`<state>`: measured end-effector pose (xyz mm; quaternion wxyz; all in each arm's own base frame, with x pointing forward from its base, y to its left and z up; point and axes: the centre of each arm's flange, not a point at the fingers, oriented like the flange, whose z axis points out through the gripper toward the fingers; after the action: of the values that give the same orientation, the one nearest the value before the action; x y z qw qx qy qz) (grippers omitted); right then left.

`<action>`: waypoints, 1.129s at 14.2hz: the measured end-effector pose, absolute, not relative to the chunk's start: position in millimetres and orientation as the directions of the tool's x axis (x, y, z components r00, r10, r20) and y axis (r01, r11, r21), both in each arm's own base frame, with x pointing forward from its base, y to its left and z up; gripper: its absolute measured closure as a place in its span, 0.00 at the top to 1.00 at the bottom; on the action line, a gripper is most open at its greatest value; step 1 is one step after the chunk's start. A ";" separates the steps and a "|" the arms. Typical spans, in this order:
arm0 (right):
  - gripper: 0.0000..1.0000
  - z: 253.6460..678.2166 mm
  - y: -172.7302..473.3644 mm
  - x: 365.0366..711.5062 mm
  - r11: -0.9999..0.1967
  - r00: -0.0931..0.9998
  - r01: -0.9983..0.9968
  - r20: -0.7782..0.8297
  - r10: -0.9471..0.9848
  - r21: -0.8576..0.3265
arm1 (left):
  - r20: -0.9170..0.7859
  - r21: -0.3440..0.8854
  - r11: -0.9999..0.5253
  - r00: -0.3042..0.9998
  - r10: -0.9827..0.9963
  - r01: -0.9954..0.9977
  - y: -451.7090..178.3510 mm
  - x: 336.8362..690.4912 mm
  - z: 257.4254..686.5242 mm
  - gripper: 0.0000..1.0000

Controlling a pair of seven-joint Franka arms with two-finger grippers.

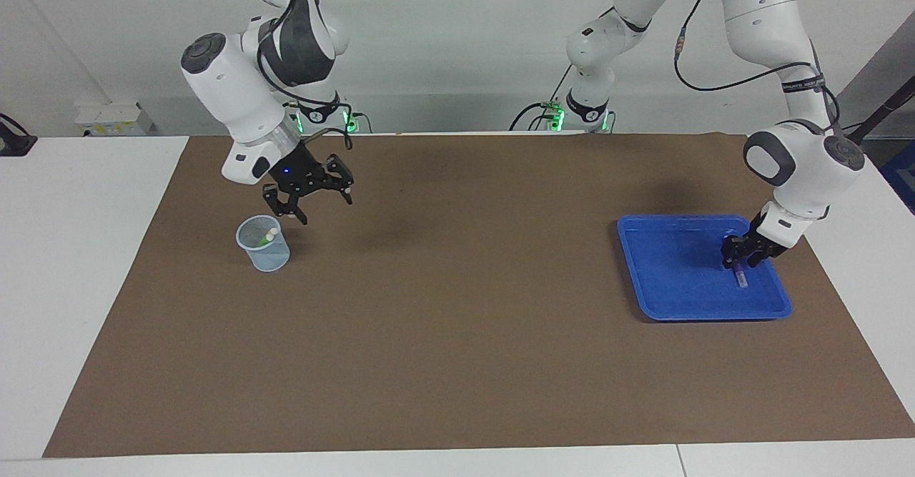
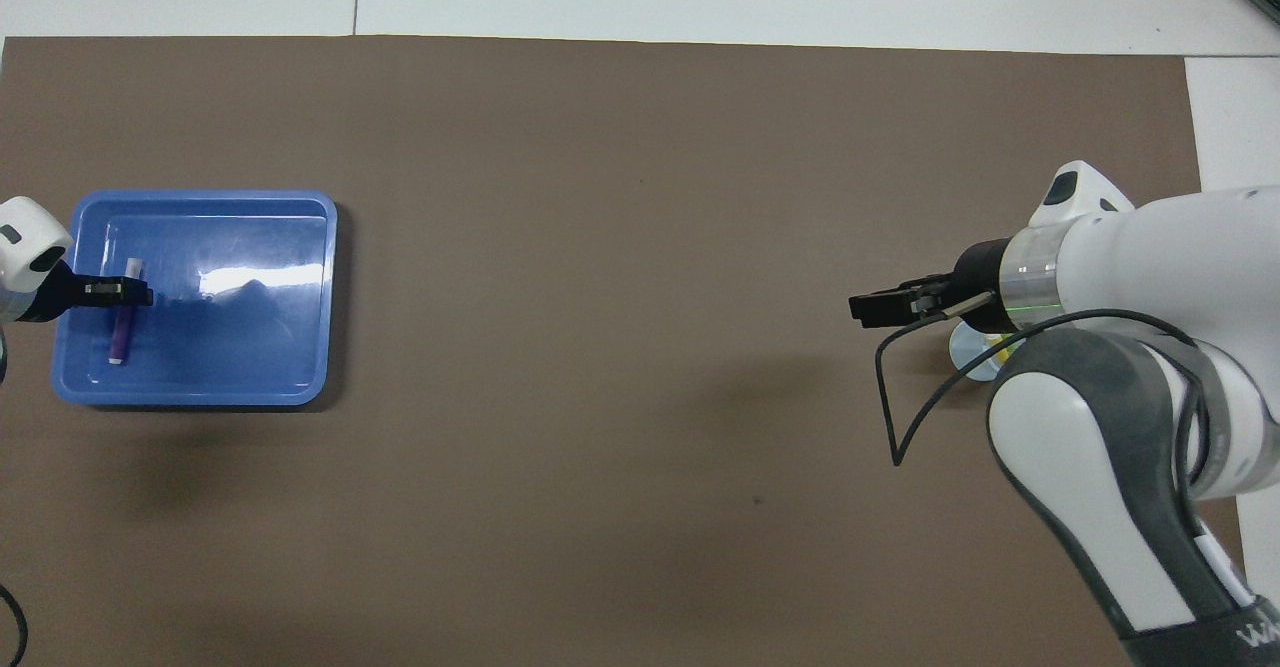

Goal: Transfer and insert pens with both arms
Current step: 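Grasp the purple pen with the left gripper while the right gripper returns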

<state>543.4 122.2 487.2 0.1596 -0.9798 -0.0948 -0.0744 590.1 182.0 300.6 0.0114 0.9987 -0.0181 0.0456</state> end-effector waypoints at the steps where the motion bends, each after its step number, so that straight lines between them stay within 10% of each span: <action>1: 1.00 492.7 138.6 542.7 -0.931 0.980 0.157 0.172 0.104 -0.329 | 0.092 0.022 -0.999 0.995 -0.037 -0.039 180.8 590.9 298.7 0.57; 6: 1.00 505.6 198.5 535.1 -0.882 0.983 -0.091 0.103 -0.155 -0.462 | 0.101 0.021 -0.999 0.994 -0.047 -0.049 173.3 596.1 301.2 0.19; 16: 1.00 516.8 273.6 510.3 -0.739 0.907 -0.376 -0.062 -0.416 -0.559 | 0.060 0.039 -0.999 0.998 0.032 0.030 163.4 606.2 316.7 0.17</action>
<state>510.3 273.6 516.8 0.2925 -0.9317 0.2125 -0.0337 606.2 163.4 316.7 0.0192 0.9992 0.0157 0.0305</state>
